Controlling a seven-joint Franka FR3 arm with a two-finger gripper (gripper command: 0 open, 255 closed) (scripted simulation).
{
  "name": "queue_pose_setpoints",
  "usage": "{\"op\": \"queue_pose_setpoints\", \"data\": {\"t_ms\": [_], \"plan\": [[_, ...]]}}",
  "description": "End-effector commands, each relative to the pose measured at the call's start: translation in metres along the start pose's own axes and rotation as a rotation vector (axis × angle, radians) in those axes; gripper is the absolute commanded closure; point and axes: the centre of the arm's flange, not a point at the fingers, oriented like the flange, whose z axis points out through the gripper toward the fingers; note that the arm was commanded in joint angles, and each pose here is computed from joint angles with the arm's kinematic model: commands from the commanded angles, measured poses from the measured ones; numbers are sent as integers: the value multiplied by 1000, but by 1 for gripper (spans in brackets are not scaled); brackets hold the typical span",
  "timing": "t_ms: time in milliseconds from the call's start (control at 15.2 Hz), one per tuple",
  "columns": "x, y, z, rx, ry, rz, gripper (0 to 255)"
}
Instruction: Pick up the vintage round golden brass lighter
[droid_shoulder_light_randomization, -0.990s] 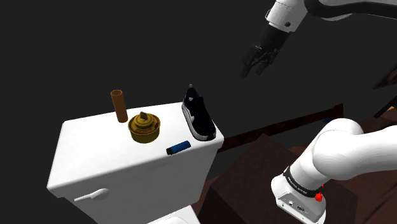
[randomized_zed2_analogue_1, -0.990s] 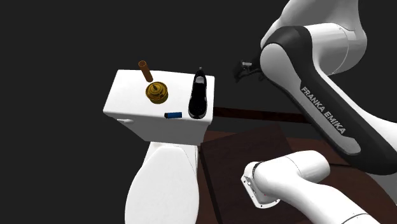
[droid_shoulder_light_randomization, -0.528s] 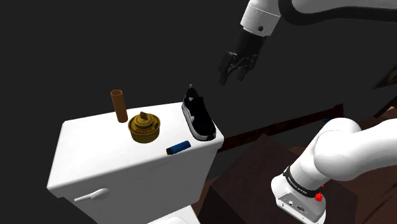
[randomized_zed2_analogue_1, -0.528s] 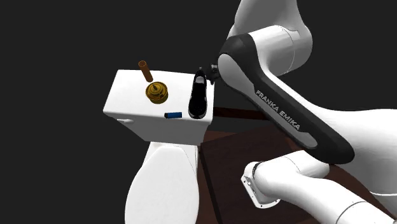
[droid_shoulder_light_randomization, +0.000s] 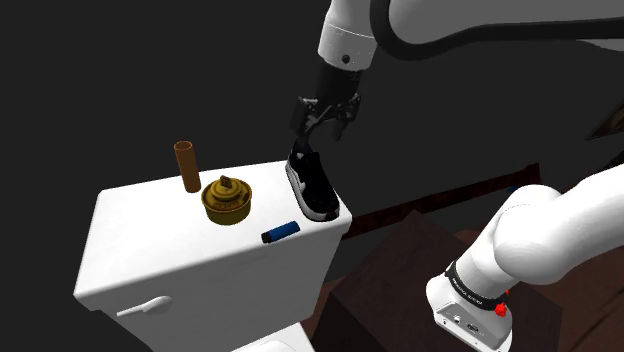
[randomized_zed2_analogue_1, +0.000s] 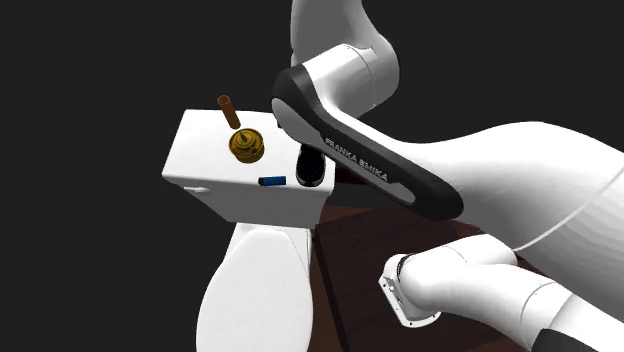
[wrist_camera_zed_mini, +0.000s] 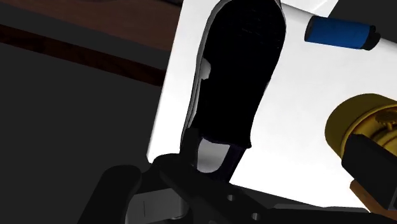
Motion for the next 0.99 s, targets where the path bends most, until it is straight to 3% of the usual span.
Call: {"op": "queue_pose_setpoints", "data": {"t_ms": [0, 792, 924], "plan": [[9, -27, 5, -7, -7, -4, 0], [46, -182, 58, -58, -50, -29, 0], [46, -185, 64, -59, -51, -30, 0]]}}
